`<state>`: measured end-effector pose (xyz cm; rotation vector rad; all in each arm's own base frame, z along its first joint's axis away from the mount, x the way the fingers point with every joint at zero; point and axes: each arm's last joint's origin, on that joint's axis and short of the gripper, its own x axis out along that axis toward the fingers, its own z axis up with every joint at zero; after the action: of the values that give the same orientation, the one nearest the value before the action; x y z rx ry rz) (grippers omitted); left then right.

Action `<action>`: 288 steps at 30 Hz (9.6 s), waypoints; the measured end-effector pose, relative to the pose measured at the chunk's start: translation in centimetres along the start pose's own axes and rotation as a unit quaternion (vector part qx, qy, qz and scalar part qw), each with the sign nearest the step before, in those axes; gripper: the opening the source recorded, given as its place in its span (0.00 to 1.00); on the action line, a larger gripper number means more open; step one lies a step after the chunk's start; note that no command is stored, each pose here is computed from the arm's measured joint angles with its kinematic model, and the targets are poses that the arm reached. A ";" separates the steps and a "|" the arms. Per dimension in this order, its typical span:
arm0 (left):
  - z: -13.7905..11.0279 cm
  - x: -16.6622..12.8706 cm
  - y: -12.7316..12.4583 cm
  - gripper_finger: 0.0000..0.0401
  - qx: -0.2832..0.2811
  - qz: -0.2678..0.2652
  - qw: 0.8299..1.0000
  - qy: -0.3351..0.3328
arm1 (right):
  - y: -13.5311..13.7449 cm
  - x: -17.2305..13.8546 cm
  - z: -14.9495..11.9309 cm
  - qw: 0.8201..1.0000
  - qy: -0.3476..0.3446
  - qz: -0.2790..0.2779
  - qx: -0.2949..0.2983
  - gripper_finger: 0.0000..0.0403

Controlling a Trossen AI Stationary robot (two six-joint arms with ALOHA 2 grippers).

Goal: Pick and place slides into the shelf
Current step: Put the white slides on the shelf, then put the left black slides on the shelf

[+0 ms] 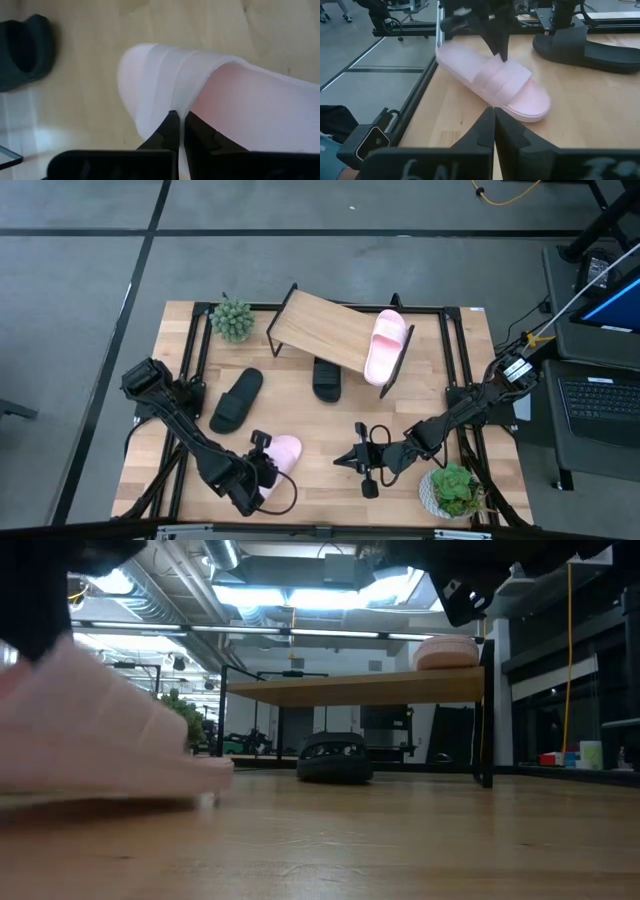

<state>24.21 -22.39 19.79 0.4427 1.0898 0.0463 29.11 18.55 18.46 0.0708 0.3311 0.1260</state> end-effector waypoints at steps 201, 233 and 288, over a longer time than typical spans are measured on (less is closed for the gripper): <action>12.5 10.6 37.4 0.03 -0.103 0.256 0.959 -0.058 | -2.2 -8.3 -4.0 0.991 -0.094 0.048 -0.083 0.01; 13.0 10.4 37.3 0.27 -0.075 0.239 0.964 -0.084 | -2.2 -8.2 -4.1 0.992 -0.087 0.047 -0.083 0.01; 13.0 -2.1 19.4 0.26 -0.076 0.123 0.984 -0.106 | -1.1 -8.8 -4.6 0.992 -0.079 0.072 -0.069 0.03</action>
<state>37.87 -9.50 33.75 0.4315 0.8118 0.2934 19.47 16.45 16.86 -0.0328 0.1580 0.2850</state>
